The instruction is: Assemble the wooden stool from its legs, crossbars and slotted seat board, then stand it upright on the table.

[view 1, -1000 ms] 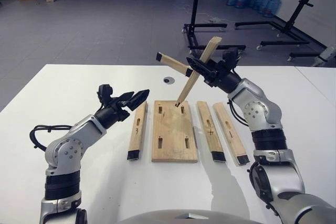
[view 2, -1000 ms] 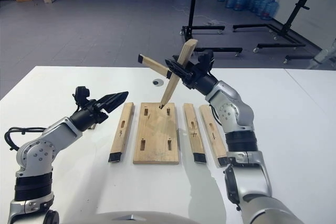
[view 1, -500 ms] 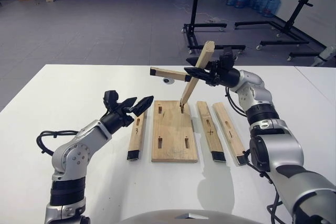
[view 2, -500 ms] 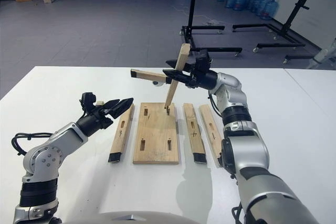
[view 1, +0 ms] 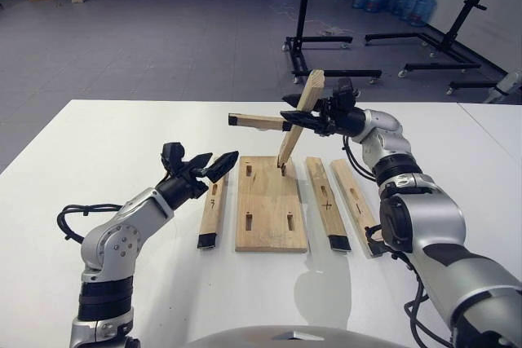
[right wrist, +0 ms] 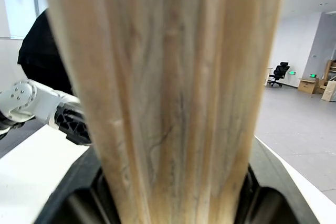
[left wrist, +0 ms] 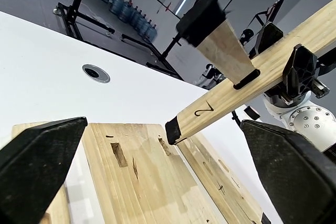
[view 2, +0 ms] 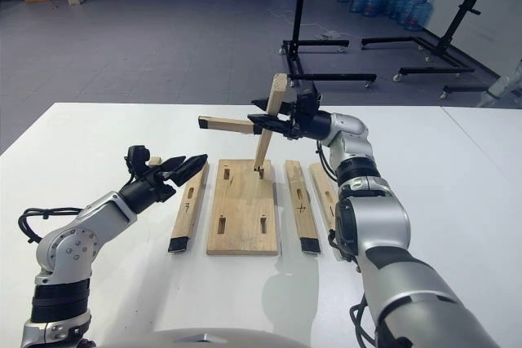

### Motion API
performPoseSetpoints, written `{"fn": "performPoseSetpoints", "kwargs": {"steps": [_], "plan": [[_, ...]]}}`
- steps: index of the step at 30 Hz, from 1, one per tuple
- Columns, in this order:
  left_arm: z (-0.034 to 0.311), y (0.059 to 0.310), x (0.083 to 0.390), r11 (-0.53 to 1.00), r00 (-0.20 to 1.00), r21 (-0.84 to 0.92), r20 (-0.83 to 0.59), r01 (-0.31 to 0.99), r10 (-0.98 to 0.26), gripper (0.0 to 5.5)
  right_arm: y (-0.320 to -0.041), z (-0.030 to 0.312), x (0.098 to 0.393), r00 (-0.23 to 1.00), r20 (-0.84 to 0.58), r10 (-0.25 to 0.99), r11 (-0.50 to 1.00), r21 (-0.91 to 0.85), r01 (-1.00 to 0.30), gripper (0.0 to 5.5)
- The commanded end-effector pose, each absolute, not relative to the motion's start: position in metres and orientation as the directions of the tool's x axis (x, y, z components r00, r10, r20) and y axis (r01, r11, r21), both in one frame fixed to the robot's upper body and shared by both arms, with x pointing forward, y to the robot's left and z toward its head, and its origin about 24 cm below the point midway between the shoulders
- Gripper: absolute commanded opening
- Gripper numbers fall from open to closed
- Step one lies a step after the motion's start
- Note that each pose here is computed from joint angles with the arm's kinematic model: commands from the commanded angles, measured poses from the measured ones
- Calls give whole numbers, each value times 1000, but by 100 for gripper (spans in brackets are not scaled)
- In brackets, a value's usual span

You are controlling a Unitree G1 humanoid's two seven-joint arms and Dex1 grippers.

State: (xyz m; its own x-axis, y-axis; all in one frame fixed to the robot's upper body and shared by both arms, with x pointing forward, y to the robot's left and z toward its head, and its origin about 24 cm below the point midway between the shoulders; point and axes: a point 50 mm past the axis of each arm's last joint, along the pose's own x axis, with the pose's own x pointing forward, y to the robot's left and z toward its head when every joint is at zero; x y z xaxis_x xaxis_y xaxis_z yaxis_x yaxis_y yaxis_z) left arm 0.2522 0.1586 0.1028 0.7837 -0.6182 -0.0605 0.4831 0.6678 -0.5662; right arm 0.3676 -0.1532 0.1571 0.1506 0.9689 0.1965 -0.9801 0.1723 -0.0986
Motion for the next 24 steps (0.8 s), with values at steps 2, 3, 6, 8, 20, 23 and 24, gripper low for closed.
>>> {"fn": "performPoseSetpoints", "kwargs": {"steps": [2, 3, 6, 8, 20, 23, 24], "plan": [[98, 157, 250, 672, 779, -568, -84, 475, -621, 538, -156, 159, 367, 141, 114, 983, 161, -189, -969, 207], [98, 156, 250, 672, 779, -569, -85, 474, -622, 538, -156, 157, 366, 142, 106, 984, 160, -193, -968, 207], [97, 156, 250, 671, 778, -569, -85, 475, -623, 538, -156, 151, 365, 139, 87, 986, 154, -189, -970, 207], [98, 156, 250, 670, 776, -569, -85, 477, -624, 538, -156, 148, 365, 140, 90, 986, 155, -176, -972, 207], [99, 153, 249, 659, 769, -573, -78, 487, -635, 538, -154, 148, 365, 124, 121, 985, 141, -143, -980, 207], [100, 153, 250, 655, 766, -576, -74, 490, -638, 538, -154, 144, 363, 122, 116, 986, 137, -132, -982, 207], [100, 153, 249, 654, 766, -576, -73, 490, -639, 538, -154, 143, 363, 122, 116, 986, 137, -130, -982, 207]]}}
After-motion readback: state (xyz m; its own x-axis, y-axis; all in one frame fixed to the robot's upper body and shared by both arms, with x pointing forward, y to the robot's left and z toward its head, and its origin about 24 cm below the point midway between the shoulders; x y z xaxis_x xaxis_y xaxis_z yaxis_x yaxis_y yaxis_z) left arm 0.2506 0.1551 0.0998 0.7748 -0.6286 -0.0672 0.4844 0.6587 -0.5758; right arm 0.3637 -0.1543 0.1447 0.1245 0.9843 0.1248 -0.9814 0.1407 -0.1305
